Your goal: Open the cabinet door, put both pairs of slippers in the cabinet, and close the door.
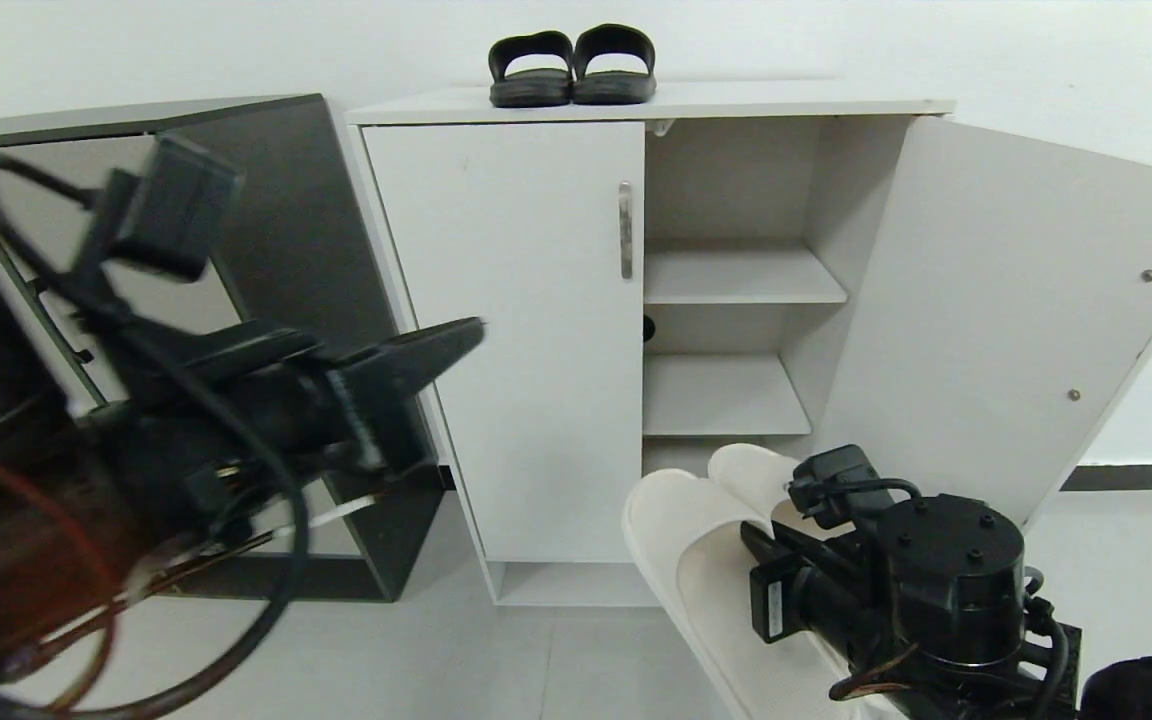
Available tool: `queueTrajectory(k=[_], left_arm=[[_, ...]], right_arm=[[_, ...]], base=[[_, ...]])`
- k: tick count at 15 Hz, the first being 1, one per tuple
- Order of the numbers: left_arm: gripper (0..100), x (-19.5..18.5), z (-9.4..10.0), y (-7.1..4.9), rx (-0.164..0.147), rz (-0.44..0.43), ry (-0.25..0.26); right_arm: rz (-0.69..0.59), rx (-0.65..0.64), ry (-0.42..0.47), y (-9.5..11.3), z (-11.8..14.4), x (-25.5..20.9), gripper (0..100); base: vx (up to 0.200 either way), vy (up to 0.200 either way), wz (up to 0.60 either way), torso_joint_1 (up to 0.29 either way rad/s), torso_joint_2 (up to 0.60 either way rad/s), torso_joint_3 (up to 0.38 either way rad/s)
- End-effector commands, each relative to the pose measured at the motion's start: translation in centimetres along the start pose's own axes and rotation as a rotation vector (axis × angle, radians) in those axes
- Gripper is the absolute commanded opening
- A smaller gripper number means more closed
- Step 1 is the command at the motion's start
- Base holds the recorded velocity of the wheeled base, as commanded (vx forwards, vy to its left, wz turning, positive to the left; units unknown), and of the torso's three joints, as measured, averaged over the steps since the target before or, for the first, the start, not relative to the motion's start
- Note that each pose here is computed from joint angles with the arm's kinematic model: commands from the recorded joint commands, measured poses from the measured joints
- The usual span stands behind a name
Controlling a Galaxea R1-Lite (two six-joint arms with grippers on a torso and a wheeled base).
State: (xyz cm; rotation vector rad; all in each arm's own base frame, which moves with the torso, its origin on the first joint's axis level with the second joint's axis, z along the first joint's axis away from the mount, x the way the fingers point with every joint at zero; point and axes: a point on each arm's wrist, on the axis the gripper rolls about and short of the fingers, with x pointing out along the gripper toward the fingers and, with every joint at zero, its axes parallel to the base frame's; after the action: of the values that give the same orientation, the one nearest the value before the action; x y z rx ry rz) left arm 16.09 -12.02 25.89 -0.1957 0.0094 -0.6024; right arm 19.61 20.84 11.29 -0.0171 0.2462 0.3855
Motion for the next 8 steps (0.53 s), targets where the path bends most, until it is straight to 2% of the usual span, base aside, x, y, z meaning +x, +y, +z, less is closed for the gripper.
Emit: queueTrajectory(k=[1,2,3,4,5,7,8], left_arm=[[0,-13.0,-0.4,3.1,0.133,0.422,-0.035],[0,-17.5,-1.9,2.8,0.133,0.59,-0.054],[0,-19.5,-3.7,2.5,0.131,0.679,-0.076],[0,-20.9,-6.1,2.3,0.134,0.751,-0.092],[0,-21.8,-9.2,2.3,0.15,0.798,-0.089],[0,-22.6,-13.0,2.3,0.193,0.764,-0.083],[0,-22.8,-15.3,2.5,0.236,0.701,-0.063]], right_arm=[[-0.019,-0.003,0.013,-0.2,-0.4,0.8,0],[-0.02,-0.005,0.017,-0.2,-0.5,0.8,0],[-0.021,-0.007,0.018,-0.3,-0.5,0.8,0],[-0.021,-0.007,0.018,-0.3,-0.5,0.8,0],[-0.021,-0.006,0.016,-0.3,-0.4,0.7,0],[-0.021,-0.01,0.024,-0.3,-0.7,0.6,0],[-0.02,-0.014,0.028,-0.3,-0.8,0.6,0]], base=[[0.0,0.0,0.0,0.0,0.0,0.0],[0.0,0.0,0.0,0.0,0.0,0.0],[0.0,0.0,0.0,0.0,0.0,0.0],[0.0,0.0,0.0,0.0,0.0,0.0],[0.0,0.0,0.0,0.0,0.0,0.0],[0.0,0.0,0.0,0.0,0.0,0.0],[0.0,0.0,0.0,0.0,0.0,0.0]])
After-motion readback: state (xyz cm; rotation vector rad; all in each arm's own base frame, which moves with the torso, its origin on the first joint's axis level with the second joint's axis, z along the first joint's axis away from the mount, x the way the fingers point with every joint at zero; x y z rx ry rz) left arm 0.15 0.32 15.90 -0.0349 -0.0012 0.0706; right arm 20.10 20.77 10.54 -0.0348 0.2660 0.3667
